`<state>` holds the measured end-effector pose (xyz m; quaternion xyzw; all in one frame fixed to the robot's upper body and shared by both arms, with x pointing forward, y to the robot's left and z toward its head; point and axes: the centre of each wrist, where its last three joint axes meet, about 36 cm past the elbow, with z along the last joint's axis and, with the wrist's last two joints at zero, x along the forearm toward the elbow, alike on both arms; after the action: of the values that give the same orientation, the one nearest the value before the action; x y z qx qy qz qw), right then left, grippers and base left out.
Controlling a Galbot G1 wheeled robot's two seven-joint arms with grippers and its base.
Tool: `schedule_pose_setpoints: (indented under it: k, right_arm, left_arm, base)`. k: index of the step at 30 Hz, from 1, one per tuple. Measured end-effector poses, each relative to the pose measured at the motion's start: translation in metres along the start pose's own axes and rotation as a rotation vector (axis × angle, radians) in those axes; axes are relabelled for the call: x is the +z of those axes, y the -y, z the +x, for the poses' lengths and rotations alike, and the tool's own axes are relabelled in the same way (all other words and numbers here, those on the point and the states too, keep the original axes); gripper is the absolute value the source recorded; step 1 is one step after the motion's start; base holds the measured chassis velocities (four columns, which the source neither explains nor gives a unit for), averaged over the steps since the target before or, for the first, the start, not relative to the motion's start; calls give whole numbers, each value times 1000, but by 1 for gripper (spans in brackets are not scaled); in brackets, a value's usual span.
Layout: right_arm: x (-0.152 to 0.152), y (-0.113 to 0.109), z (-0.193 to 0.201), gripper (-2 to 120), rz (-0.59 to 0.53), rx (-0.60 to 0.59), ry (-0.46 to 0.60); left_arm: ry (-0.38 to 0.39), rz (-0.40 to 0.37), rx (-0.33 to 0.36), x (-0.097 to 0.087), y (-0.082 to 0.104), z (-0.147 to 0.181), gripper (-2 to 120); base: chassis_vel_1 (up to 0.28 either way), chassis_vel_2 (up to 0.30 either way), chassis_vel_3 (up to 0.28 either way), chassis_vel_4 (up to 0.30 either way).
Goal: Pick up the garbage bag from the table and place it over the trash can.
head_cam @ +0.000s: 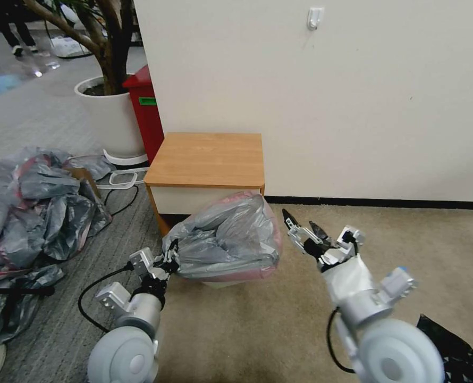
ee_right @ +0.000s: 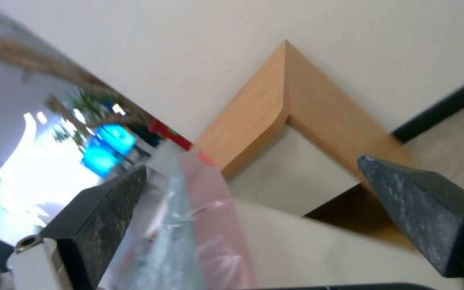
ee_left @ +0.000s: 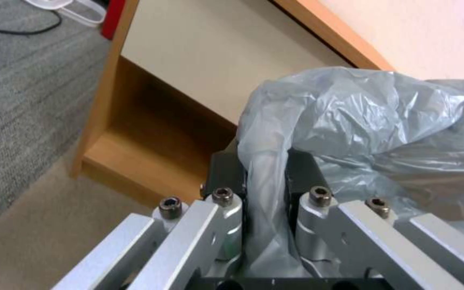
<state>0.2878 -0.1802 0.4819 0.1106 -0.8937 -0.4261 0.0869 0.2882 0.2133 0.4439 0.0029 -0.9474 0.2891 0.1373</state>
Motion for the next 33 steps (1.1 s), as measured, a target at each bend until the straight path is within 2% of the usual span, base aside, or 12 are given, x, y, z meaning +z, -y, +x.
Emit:
schedule_pose_setpoints:
  k: [6,11,14,17,20,22,24,26,30,31,33]
  right_arm:
    - [7,-4,-2,100,-166,-16,-2]
    - [14,-7,-5,100,-216,-15,-8]
    - [15,-7,-7,95,-222,-16,-6]
    - [17,-8,-7,86,-228,-22,-7]
    - [19,-10,-9,71,-239,-38,-7]
    - [20,-10,-9,68,-240,-41,-7]
    - [21,-10,-11,56,-243,-47,-7]
    - [22,-10,-12,52,-244,-48,-8]
    - [23,-10,-14,34,-243,-51,-9]
    - [23,-10,-14,34,-243,-51,-9]
    - [23,-9,-15,26,-242,-51,-8]
  left_arm:
    - [-7,14,11,3,5,0,9]
    - [-11,20,19,5,8,-1,9]
    - [-11,22,20,5,9,-1,9]
    - [-11,23,20,6,9,-1,9]
    - [-14,24,17,8,9,-2,9]
    - [-14,24,17,8,9,-2,9]
    - [-15,25,18,8,9,-2,9]
    - [-15,25,18,8,9,-2,9]
    - [-15,25,19,8,9,-2,9]
    - [-15,25,19,8,9,-2,9]
    - [-16,26,21,8,10,-2,9]
  base:
    - [0,0,0,0]
    - [0,0,0,0]
    - [0,0,0,0]
    - [0,0,0,0]
    - [0,0,0,0]
    - [0,0,0,0]
    - [0,0,0,0]
    - [0,0,0,0]
    - [0,0,0,0]
    - [0,0,0,0]
    - [0,0,0,0]
